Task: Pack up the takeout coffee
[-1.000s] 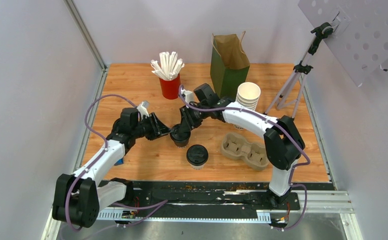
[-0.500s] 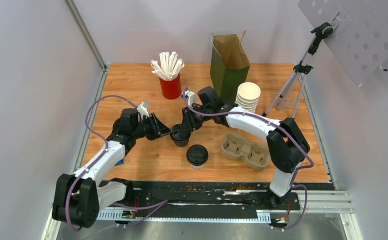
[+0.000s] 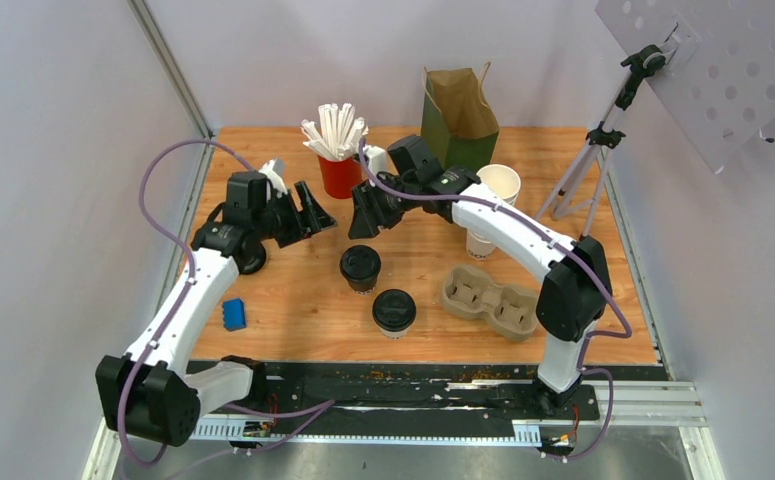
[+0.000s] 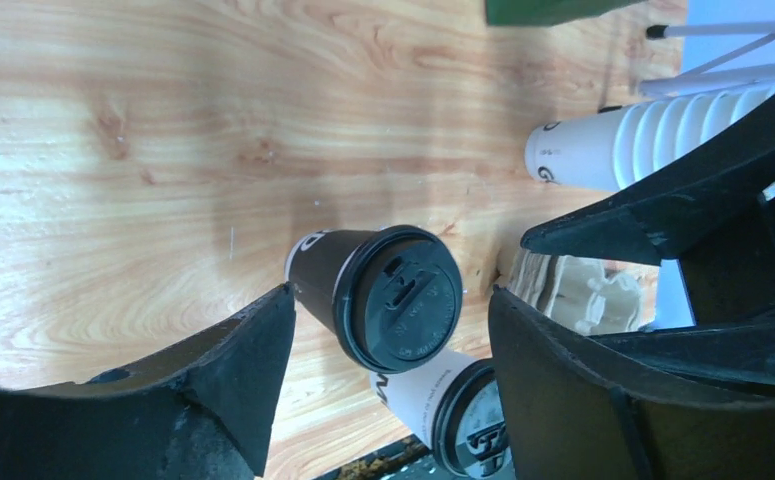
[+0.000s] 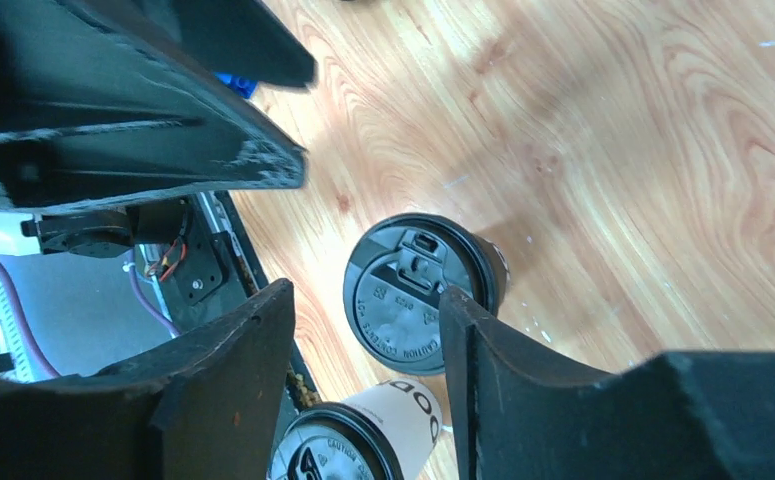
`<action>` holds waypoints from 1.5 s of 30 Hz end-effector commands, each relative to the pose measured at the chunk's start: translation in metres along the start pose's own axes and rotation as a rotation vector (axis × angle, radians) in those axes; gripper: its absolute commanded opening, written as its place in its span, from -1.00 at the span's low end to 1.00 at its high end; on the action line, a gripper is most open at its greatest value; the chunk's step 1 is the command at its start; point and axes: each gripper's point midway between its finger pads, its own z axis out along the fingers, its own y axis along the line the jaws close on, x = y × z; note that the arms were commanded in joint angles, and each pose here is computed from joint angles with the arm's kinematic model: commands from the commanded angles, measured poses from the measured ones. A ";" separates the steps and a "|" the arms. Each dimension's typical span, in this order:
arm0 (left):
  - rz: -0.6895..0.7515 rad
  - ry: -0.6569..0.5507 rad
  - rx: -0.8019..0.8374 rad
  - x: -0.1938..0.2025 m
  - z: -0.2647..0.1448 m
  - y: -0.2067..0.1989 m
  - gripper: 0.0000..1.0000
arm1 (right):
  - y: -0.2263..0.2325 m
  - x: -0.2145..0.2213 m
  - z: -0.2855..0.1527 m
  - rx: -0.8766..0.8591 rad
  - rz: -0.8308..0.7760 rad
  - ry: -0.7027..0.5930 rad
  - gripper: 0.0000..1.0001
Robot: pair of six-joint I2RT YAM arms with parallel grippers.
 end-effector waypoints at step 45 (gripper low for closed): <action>0.042 -0.165 -0.502 0.019 -0.186 0.048 1.00 | -0.022 -0.063 -0.126 0.542 -0.082 -0.342 0.78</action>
